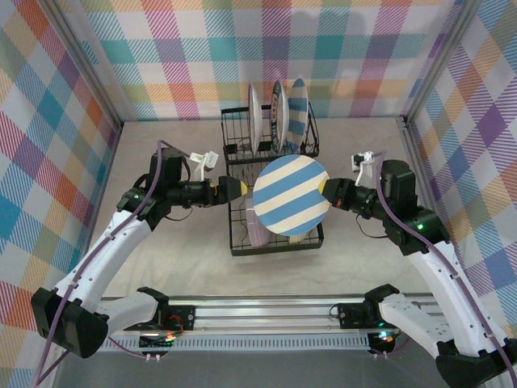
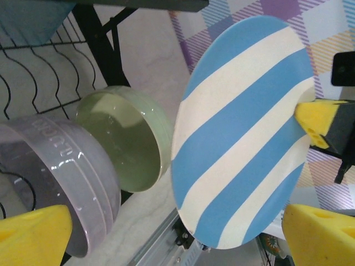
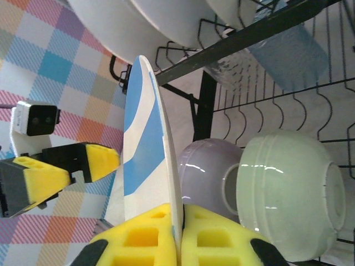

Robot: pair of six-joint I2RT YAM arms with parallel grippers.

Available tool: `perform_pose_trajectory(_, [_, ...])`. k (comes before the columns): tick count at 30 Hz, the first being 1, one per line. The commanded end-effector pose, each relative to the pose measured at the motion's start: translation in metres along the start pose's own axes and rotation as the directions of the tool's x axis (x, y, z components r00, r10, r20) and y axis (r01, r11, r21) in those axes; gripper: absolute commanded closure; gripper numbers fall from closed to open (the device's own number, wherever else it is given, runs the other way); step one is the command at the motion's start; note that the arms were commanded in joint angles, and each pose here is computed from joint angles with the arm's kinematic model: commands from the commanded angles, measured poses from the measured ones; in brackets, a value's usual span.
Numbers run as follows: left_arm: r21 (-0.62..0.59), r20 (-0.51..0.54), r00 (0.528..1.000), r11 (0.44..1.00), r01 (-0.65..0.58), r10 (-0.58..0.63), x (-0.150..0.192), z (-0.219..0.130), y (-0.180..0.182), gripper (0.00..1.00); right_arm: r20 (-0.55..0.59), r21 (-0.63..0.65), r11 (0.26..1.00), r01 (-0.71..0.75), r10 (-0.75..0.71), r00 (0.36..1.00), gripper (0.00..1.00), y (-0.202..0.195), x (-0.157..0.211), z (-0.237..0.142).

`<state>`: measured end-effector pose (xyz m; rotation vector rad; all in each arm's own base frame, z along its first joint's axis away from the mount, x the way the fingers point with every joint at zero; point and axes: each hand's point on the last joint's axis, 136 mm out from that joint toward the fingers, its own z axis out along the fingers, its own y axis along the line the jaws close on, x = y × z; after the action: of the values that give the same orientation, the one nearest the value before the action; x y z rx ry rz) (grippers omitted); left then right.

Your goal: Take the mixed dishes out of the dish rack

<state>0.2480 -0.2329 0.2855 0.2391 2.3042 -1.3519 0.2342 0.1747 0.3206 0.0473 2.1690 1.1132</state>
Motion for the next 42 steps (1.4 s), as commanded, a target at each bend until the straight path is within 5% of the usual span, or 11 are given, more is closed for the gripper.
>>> perform_pose_trajectory(1, [0.007,0.0,1.0,1.0,-0.009,0.009,0.003,-0.003,-0.016,0.08,-0.001,-0.118,0.993,-0.003,0.003,1.0,1.0,0.025,-0.008,0.0])
perform_pose_trajectory(17, [0.042,0.033,0.993,0.993,0.109,-0.111,0.002,0.021,-0.016,0.44,-0.052,-0.16,0.984,-0.072,0.065,0.997,1.0,0.025,-0.003,0.015])
perform_pose_trajectory(31, [0.152,0.087,0.979,0.974,0.17,-0.185,-0.004,0.023,-0.024,0.63,-0.089,-0.201,0.972,-0.124,0.108,0.99,1.0,0.026,-0.004,0.031])
perform_pose_trajectory(42, [0.177,0.144,0.963,0.963,0.201,-0.228,-0.006,0.015,-0.023,0.95,-0.127,-0.244,0.957,-0.159,0.131,0.983,1.0,0.032,-0.01,0.045])
